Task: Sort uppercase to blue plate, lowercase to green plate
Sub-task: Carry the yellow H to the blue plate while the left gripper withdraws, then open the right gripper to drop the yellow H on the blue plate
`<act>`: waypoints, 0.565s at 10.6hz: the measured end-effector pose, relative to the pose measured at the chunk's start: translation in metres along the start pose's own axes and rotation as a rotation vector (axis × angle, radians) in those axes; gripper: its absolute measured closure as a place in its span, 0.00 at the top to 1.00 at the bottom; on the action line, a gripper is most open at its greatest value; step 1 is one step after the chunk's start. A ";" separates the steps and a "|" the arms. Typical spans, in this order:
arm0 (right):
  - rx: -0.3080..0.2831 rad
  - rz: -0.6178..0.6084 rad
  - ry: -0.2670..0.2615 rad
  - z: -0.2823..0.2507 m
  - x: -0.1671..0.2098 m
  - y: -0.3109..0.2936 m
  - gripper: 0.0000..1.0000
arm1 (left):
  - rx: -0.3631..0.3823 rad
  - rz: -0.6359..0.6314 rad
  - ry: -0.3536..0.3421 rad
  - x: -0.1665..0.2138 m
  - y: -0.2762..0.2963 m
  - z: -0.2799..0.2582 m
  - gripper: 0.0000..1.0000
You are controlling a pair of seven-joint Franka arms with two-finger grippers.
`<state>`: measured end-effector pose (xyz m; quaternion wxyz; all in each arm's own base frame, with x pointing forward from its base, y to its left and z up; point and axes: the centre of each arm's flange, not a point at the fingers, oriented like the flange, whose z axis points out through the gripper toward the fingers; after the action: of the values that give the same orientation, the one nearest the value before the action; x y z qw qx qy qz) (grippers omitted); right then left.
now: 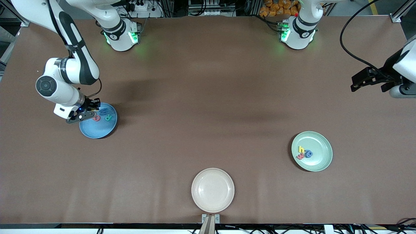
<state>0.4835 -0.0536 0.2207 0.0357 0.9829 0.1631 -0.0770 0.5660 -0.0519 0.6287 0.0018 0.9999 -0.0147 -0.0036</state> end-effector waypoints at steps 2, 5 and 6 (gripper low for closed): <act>0.001 0.004 -0.005 0.005 -0.003 0.001 0.38 | 0.001 0.013 -0.016 -0.001 0.007 0.007 1.00; 0.002 0.012 -0.006 0.006 -0.004 0.005 0.68 | 0.003 0.012 -0.023 -0.007 0.006 0.015 1.00; 0.002 0.012 -0.006 0.006 -0.004 0.005 0.81 | 0.003 0.011 -0.011 -0.010 0.006 0.016 1.00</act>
<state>0.4801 -0.0603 0.2157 0.0357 0.9837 0.1571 -0.0800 0.5558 -0.0578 0.6130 0.0002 0.9998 -0.0202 -0.0091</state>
